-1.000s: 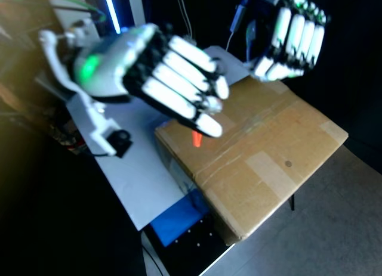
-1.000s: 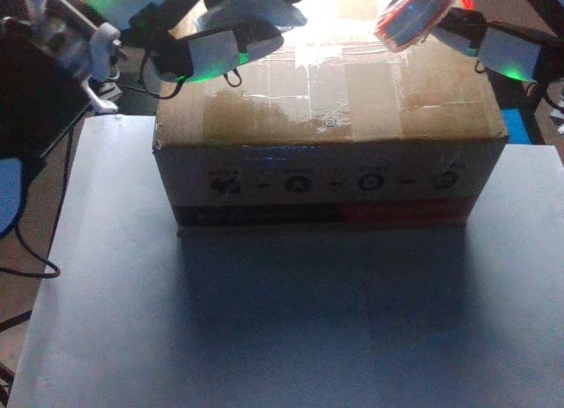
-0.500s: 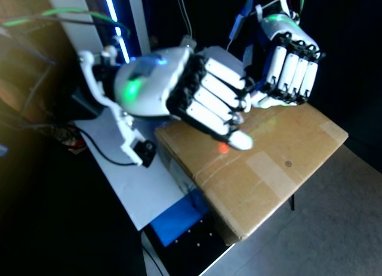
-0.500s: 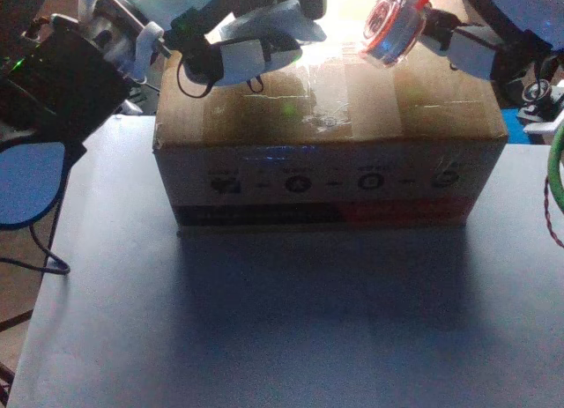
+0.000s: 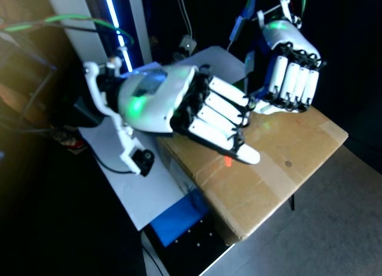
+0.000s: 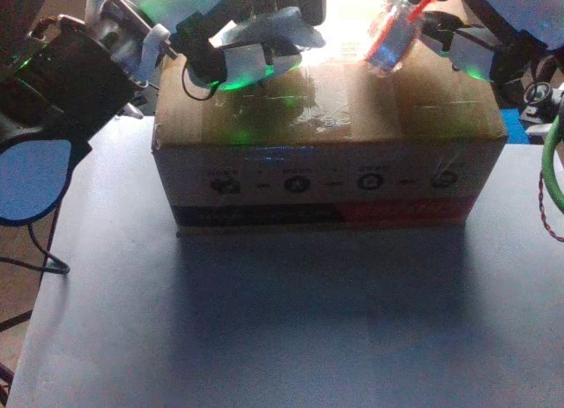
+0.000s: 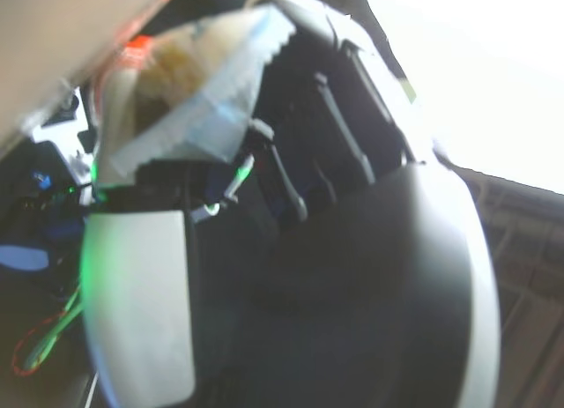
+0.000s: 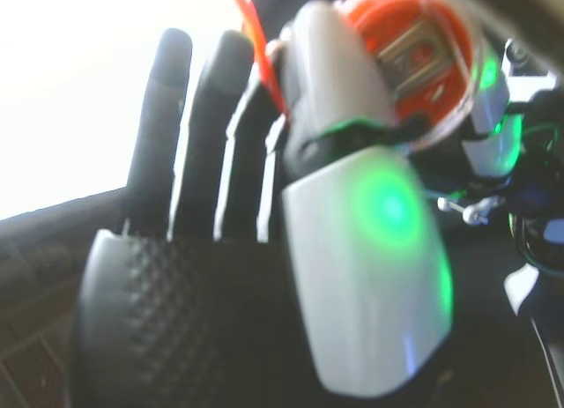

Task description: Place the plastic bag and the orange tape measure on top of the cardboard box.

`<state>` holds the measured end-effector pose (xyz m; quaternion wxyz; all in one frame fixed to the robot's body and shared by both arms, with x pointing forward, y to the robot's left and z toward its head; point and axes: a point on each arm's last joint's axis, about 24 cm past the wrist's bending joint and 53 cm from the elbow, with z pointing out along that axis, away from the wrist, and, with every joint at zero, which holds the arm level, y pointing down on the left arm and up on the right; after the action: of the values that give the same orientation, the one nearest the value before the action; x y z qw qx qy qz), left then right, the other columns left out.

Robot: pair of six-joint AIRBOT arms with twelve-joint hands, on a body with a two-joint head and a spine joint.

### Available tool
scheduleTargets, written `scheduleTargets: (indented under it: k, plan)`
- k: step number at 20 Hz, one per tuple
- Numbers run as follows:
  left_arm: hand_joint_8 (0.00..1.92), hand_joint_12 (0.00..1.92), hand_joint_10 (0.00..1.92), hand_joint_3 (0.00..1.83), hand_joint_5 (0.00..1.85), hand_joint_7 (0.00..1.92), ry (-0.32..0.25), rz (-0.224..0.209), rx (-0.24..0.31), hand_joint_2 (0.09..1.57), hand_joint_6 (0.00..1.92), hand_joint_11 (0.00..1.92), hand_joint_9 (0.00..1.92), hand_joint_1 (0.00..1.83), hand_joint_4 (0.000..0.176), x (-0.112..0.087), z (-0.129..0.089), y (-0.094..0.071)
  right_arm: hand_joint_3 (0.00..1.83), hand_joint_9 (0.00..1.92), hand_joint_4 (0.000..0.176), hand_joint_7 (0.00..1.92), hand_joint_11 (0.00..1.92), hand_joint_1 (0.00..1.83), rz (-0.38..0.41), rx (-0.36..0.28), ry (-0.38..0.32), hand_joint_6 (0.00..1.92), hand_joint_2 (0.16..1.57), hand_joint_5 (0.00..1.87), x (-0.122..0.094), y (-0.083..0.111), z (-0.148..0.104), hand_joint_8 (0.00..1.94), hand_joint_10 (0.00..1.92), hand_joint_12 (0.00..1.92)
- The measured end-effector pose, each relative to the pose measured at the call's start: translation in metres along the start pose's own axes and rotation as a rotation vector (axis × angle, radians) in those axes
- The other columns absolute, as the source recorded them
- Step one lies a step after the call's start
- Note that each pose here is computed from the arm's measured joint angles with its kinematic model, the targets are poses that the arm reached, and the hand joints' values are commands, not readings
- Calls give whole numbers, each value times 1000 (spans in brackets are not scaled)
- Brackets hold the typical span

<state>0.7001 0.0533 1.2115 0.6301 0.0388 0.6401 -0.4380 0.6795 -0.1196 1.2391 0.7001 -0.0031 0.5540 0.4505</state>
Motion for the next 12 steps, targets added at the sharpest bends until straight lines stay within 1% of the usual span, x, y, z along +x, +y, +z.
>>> scheduleTargets:
  k: [1, 2, 3, 4, 5, 6, 7, 8, 9, 10, 11, 12]
  plan:
    - [830, 1875, 1312, 0, 821, 636, 2, 1, 0, 1189, 1220, 414, 526, 1088, 0, 0, 0, 0, 1, 689, 0, 871, 618, 1220, 0, 0, 0, 1146, 1215, 708, 0, 0, 0, 1428, 1537, 1826]
    - [845, 1879, 1333, 0, 816, 611, 3, 1, 0, 1192, 1229, 410, 503, 1076, 0, 1, 0, 0, 0, 688, 0, 896, 615, 1312, 0, -1, -1, 921, 1153, 645, 0, 0, 0, 1220, 1493, 1785]
    - [888, 1876, 1363, 0, 818, 597, 2, 1, 0, 1190, 1227, 429, 504, 1081, 0, 0, 0, 0, 0, 637, 0, 663, 576, 1177, -1, 0, -1, 781, 1033, 634, 0, 0, 0, 1205, 1490, 1773]
    - [887, 1872, 1355, 0, 833, 585, 1, 1, 0, 1182, 1204, 430, 502, 1086, 0, 0, 0, 0, 0, 586, 0, 597, 551, 1139, 0, 0, 0, 717, 1025, 609, 0, 0, 0, 1182, 1500, 1786]
    - [835, 1833, 1298, 0, 692, 582, 1, 1, 0, 1072, 588, 423, 502, 1113, 0, 0, 0, 0, 0, 536, 0, 545, 499, 1121, 0, -1, -1, 650, 1021, 574, 0, 0, 0, 1025, 1403, 1756]
    - [826, 1841, 1310, 0, 705, 575, 1, 1, 0, 1065, 525, 408, 488, 1106, 0, 0, 0, 0, 0, 527, 0, 541, 476, 1124, 0, -2, -3, 609, 1011, 566, -1, 0, 0, 956, 1348, 1727]
    - [817, 1833, 1304, 0, 709, 563, 1, 1, 0, 1060, 505, 388, 470, 1098, 0, 0, 0, 0, 0, 489, 0, 515, 419, 1113, 0, -2, -3, 565, 1009, 543, -1, 0, 0, 881, 1310, 1714]
    - [801, 1812, 1310, 0, 688, 536, 1, 1, 0, 1044, 464, 411, 459, 1097, 0, 0, 0, 0, 0, 419, 0, 472, 327, 1119, 0, -2, -3, 520, 991, 501, -1, 1, 0, 857, 1269, 1718]
    - [845, 1829, 1352, 0, 686, 509, 2, -1, 1, 1031, 403, 395, 433, 1097, 0, 1, 0, -1, 0, 366, 0, 434, 258, 1125, -1, -2, -3, 500, 981, 477, -1, 0, 0, 839, 1265, 1746]
    - [825, 1812, 1334, 0, 683, 496, 3, -2, 3, 1022, 384, 405, 427, 1097, 0, 2, -1, -1, 0, 350, 0, 427, 248, 1122, 1, -2, -3, 479, 973, 473, -2, 1, -1, 812, 1272, 1754]
    - [737, 1787, 1305, 0, 662, 482, 5, -3, 3, 999, 321, 401, 404, 1086, 0, 2, -2, -2, 0, 345, 0, 433, 251, 1128, -1, -4, -3, 387, 959, 487, -3, 2, -2, 730, 1224, 1722]
    - [595, 1808, 1241, 0, 622, 433, 4, -23, 2, 999, 219, 250, 281, 1094, 0, 2, -3, -1, 0, 340, 0, 438, 247, 1113, -5, -7, -9, 328, 946, 498, -6, 3, -2, 702, 1229, 1729]
